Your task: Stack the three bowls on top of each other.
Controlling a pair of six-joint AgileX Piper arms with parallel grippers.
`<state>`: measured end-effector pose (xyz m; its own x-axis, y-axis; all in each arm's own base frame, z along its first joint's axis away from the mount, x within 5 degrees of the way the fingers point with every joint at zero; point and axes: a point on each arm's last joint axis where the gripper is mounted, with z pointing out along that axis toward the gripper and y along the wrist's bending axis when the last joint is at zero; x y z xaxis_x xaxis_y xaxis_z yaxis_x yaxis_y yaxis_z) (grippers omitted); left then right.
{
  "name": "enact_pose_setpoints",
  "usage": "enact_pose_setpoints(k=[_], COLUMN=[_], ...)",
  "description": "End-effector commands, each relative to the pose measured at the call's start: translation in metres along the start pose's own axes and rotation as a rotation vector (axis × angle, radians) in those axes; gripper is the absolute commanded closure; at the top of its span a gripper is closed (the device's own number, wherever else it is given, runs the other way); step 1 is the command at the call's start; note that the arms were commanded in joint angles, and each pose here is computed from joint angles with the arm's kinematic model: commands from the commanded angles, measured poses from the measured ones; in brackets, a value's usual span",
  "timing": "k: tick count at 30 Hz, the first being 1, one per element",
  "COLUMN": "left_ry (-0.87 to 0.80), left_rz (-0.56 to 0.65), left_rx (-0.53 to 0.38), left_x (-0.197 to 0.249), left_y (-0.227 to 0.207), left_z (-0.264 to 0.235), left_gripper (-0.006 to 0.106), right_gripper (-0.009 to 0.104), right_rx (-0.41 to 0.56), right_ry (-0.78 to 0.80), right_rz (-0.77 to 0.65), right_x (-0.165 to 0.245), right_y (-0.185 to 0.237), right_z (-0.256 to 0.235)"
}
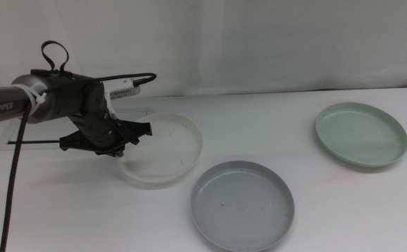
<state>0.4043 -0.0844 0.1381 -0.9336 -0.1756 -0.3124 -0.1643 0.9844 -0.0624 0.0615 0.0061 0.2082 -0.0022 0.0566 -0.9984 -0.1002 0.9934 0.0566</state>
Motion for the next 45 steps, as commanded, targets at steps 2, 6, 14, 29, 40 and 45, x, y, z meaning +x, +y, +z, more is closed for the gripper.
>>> enact_pose_setpoints(k=[2,6,14,29,40,45], left_ry=[0.061,0.016,-0.158,-0.309,-0.185,-0.172], left_rz=[-0.015,-0.002,0.006,0.095,0.244,0.265], left_rx=[-0.004,0.015,0.084,0.229,0.302,0.336], left_x=[0.009,0.003,-0.012,0.004,0.081,0.108], left_y=[0.001,0.0,-0.002,-0.021,-0.079,-0.092], left_z=[0.015,-0.001,-0.066,-0.174,-0.137,-0.12], left_gripper=[0.103,0.103,0.103,0.103,0.103,0.103], right_gripper=[-0.007,-0.007,-0.007,-0.007,-0.007,-0.007], right_rx=[0.005,0.005,0.005,0.005,0.005,0.005], right_ry=[0.021,0.021,0.021,0.021,0.021,0.021], right_rz=[-0.007,-0.007,-0.007,-0.007,-0.007,-0.007], right_x=[0.011,0.011,0.011,0.011,0.011,0.011], right_y=[-0.001,-0.001,-0.001,-0.001,-0.001,-0.001], right_z=[0.0,0.0,0.0,0.0,0.0,0.0])
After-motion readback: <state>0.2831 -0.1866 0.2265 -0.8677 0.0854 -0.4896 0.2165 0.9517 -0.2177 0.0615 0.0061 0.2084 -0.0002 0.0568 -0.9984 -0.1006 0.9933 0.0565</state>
